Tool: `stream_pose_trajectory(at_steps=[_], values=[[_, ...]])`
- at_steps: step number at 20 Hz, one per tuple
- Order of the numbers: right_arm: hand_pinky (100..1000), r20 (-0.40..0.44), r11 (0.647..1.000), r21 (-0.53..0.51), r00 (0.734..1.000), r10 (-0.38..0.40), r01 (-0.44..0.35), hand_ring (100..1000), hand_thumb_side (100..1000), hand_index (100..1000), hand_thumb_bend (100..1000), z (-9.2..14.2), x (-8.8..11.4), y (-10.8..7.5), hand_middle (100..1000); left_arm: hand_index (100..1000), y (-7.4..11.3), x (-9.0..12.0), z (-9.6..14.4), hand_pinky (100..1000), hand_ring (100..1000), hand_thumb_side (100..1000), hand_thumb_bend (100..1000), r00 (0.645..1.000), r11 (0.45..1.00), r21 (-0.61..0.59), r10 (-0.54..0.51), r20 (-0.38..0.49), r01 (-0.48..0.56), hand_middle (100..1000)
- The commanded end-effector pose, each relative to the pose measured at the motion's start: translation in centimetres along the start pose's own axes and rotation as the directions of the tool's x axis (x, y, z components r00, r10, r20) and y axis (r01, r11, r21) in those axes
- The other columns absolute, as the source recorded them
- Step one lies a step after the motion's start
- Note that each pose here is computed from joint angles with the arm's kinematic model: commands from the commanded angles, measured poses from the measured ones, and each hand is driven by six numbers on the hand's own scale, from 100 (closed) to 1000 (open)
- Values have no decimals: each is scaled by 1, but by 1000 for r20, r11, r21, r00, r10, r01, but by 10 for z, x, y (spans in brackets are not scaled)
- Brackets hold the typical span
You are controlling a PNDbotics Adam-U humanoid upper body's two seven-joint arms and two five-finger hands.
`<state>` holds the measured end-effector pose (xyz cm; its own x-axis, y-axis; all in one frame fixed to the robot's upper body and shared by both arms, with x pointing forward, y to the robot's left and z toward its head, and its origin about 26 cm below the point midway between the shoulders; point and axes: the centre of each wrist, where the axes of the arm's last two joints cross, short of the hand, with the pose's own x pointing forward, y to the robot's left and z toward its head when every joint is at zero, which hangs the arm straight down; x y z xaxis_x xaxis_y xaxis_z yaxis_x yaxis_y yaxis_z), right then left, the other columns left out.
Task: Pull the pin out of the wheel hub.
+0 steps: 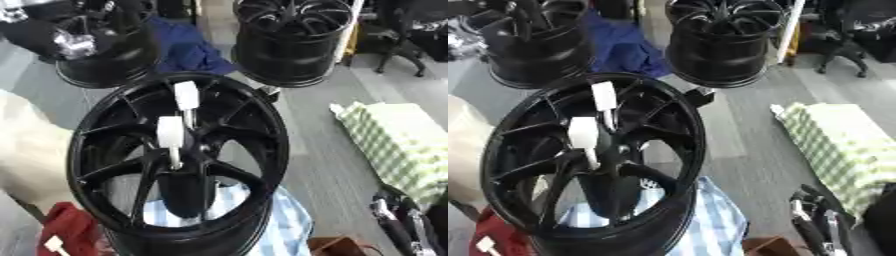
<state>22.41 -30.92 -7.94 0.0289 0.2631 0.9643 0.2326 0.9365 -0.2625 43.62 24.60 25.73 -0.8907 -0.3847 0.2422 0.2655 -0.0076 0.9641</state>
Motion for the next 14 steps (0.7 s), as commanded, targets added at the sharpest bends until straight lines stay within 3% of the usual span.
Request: stream_pose_trajectory(at_steps=[1,6,14], values=[[628,15,1000,1,1000,13,-13,621,530,835,100,-3,3,-7,620,920,-4,-8,-18,697,590,619,186,926,866,-355,-270,262,353,739],[628,14,1000,0,1000,11,-11,621,529,835,100,-3,2,-6,620,918,-13,-9,-38,725,627,618,206,915,817,-421,-304,266,394,760],[628,11,1000,0,1000,11,-11,621,530,834,100,-2,2,-6,619,914,-27,-5,-50,730,640,622,231,909,798,-451,-282,307,399,758]])
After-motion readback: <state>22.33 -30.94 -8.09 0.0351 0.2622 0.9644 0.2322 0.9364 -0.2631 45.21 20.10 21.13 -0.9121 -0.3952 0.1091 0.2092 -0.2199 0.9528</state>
